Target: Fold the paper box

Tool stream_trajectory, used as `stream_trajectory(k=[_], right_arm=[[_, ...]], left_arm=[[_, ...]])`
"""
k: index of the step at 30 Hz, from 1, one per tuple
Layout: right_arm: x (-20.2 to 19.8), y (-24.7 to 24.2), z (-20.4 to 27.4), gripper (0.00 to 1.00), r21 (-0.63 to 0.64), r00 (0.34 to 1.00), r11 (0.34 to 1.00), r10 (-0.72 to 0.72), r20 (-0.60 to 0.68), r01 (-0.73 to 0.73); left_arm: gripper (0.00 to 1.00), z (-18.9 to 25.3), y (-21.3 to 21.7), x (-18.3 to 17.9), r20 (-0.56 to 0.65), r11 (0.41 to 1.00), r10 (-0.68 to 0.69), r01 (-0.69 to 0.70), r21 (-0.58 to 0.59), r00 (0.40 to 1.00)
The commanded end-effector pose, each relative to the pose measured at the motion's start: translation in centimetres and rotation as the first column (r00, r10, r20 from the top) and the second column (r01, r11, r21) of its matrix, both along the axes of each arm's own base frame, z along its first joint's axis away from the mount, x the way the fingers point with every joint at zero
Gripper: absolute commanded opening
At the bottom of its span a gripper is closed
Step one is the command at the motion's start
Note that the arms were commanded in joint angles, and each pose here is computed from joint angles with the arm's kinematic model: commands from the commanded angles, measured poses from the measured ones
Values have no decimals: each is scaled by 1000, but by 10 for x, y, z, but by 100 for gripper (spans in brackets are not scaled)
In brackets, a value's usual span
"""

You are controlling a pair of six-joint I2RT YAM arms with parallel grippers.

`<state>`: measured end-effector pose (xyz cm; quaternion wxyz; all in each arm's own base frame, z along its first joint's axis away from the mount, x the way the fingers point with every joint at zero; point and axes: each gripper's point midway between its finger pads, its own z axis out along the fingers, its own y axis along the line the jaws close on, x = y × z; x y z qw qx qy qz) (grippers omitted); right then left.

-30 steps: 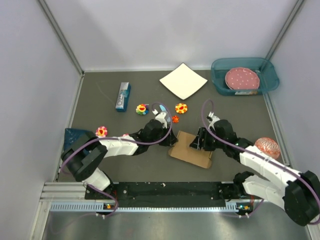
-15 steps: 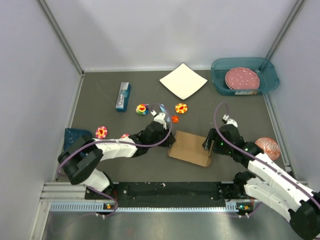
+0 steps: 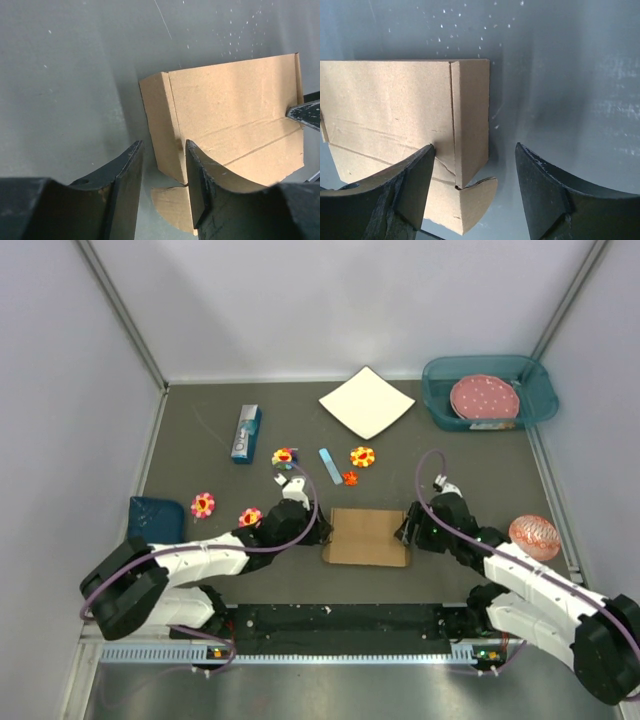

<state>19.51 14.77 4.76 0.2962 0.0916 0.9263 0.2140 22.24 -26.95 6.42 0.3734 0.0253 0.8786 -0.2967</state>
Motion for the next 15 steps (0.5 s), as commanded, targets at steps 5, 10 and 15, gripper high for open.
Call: stream_trajectory(k=[5,10,15], right_arm=[[14,7,4,68,-12,996,999,49,72,-48],[24,8,26,69,3,988,999,41,152,-42],[34,11,34,69,4,980,999,44,195,-46]], left_arm=[[52,51,9,21,122,988,86,-69,-138,989],[59,62,17,27,161,979,122,-92,-180,979],[57,38,16,29,126,986,97,-78,-150,987]])
